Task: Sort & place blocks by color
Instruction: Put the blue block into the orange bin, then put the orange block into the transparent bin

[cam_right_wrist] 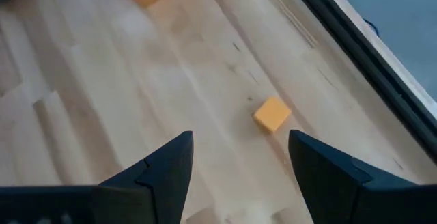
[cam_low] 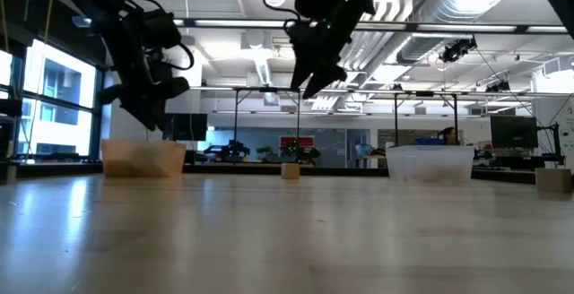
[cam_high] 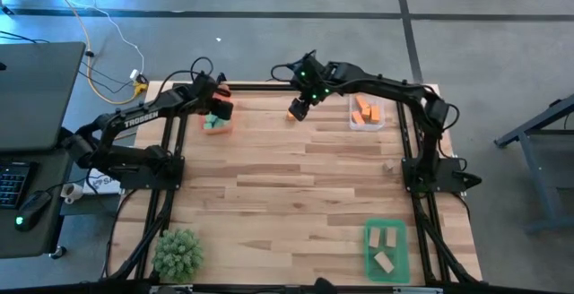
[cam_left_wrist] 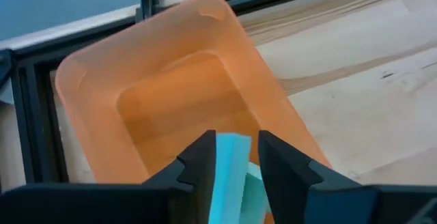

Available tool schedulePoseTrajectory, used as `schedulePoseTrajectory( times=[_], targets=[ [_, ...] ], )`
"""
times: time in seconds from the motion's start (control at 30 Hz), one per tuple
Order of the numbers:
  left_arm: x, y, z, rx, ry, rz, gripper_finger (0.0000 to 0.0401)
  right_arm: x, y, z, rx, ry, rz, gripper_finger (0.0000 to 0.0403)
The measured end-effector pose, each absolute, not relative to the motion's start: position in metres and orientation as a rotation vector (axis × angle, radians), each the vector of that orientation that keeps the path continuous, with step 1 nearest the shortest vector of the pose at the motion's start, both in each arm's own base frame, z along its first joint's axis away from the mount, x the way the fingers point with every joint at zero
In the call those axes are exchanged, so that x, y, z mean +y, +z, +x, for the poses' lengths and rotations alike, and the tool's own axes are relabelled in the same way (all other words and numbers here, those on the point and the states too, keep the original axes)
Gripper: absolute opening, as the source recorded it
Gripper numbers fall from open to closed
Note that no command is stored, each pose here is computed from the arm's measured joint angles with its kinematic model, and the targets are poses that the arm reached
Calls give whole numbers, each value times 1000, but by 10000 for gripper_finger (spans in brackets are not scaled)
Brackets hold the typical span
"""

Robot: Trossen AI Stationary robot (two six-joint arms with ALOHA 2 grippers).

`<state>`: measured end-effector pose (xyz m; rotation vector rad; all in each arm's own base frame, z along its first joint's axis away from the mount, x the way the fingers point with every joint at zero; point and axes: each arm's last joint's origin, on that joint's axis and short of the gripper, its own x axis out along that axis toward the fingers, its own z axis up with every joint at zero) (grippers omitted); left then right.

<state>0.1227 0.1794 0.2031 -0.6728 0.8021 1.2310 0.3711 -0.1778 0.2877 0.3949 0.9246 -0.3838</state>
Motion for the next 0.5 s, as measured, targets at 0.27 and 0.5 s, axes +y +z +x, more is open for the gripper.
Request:
schedulePoseTrajectory(
  times=[0.27, 0.5],
  targets=[
    [182, 211, 125, 779, 1229, -659, 141, -209, 260, 379, 905, -414, 408, 228],
    [189, 236, 131, 716, 1199, -640, 153, -223, 240, 383, 931, -344, 348, 243]
  ],
)
